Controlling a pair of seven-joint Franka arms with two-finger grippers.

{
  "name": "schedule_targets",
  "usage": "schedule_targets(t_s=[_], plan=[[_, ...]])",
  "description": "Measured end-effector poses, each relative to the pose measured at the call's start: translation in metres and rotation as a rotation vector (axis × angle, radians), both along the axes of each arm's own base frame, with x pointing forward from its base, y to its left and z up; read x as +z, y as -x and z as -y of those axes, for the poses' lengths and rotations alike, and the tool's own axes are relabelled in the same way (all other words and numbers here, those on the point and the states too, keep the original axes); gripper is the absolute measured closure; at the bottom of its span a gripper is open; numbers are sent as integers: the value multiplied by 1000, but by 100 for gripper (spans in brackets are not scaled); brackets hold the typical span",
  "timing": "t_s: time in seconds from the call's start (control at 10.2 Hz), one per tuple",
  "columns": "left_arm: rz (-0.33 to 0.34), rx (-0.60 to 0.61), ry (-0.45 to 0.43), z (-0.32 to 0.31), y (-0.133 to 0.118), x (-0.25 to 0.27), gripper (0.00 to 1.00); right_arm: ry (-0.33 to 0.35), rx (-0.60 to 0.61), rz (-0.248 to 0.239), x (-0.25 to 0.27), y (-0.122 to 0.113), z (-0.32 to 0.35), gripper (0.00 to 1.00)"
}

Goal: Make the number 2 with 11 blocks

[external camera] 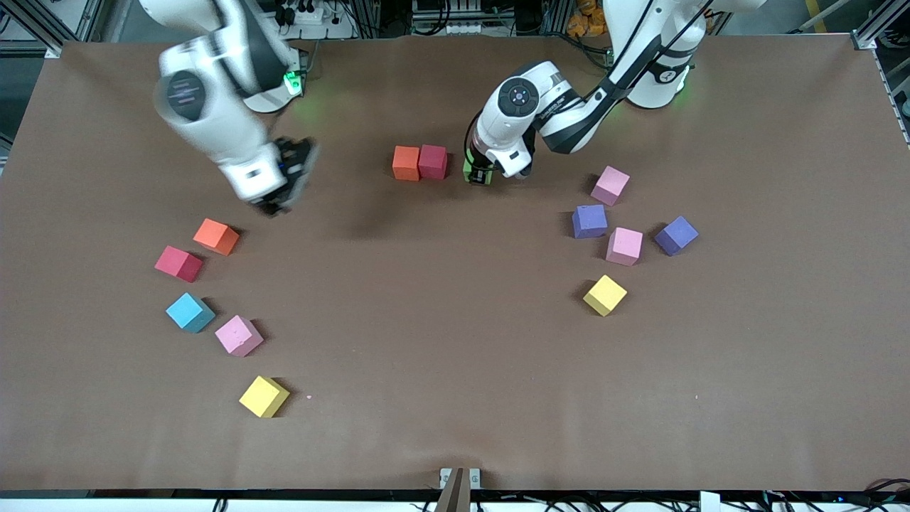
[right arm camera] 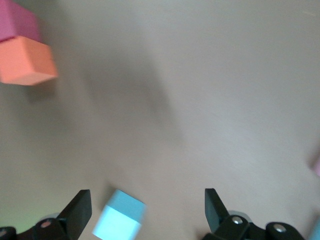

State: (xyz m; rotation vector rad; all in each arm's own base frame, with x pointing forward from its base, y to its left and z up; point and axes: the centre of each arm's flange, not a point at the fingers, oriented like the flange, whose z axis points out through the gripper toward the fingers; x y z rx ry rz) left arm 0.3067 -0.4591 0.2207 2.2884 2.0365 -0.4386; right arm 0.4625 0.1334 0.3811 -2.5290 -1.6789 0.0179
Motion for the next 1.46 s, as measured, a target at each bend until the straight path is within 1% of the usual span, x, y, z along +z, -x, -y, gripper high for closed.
schedule_targets(t_s=[0.2,0.29,0.39,0.49,0.59,0.68,0.88,0.98,1.17,1.27,1.46], plan=[[-3,29,13,5,5,-4,44,-13,-87,68,30,-29,46,0],[-7,38,18,9,10,-6,44,-14,-113,119,40,-39,58,0],[-13,43,21,14,17,-9,44,-15,-136,191,46,-48,59,0],[-20,46,21,17,23,-13,44,-9,-170,225,45,-54,58,0],[-27,52,22,20,28,-16,44,3,-208,225,36,-63,62,0],[-32,56,26,23,33,-19,44,26,-250,215,23,-79,79,0],[-40,71,23,24,37,-25,44,29,-398,210,-12,-116,105,0],[-41,78,19,24,36,-27,44,36,-463,197,-33,-128,104,0],[-36,86,11,24,34,-32,44,65,-507,180,-64,-155,93,0],[-36,86,4,26,34,-35,44,80,-514,175,-80,-169,92,0],[-34,89,-5,30,38,-41,44,99,-512,174,-101,-189,93,0]])
